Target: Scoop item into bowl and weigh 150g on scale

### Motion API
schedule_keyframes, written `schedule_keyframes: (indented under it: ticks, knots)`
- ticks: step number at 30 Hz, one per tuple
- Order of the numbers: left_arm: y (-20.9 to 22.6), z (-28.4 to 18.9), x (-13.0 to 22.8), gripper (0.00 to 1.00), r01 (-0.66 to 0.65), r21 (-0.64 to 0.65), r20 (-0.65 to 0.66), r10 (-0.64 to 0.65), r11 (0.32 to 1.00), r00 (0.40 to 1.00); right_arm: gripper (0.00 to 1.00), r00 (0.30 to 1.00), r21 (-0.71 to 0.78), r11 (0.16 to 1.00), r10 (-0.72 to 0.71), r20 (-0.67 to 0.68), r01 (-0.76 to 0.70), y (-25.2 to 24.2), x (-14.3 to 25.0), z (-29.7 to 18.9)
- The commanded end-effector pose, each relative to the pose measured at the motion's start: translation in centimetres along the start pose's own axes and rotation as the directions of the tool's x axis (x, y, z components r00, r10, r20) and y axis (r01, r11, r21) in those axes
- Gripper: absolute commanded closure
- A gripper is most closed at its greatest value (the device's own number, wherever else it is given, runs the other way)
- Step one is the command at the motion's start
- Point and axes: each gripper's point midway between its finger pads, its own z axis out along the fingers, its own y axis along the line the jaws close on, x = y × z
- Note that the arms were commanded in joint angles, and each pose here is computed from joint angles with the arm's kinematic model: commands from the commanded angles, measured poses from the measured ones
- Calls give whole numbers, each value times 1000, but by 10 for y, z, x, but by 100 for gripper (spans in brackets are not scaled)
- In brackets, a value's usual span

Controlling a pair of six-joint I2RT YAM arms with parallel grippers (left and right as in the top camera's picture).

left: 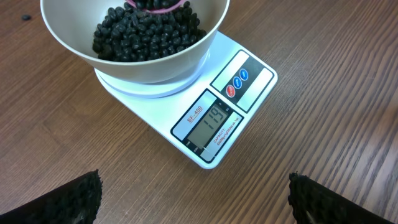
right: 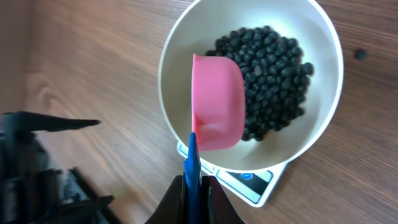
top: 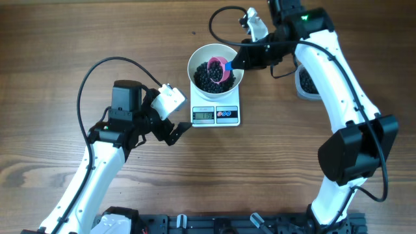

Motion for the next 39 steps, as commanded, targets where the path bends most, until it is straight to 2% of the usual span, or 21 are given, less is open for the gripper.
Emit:
schedule_keyframes:
  ticks: [1, 5, 12, 39]
  knots:
    - [0, 1, 3, 0, 13, 2, -6, -13, 1000, 1000, 96, 994, 109, 993, -52, 94, 42, 13, -14, -26]
    - [0, 1, 3, 0, 13, 2, -6, -13, 1000, 1000, 95, 985, 213, 975, -99, 140, 68, 17, -23, -30]
    - [0, 1, 3, 0, 13, 2, -6, -13, 1000, 1000, 96, 973, 313, 944, -166, 161, 109, 22, -29, -28]
    - [0, 1, 3, 0, 13, 2, -6, -13, 1000, 1000, 96, 967, 316, 938, -200, 159, 142, 23, -31, -28]
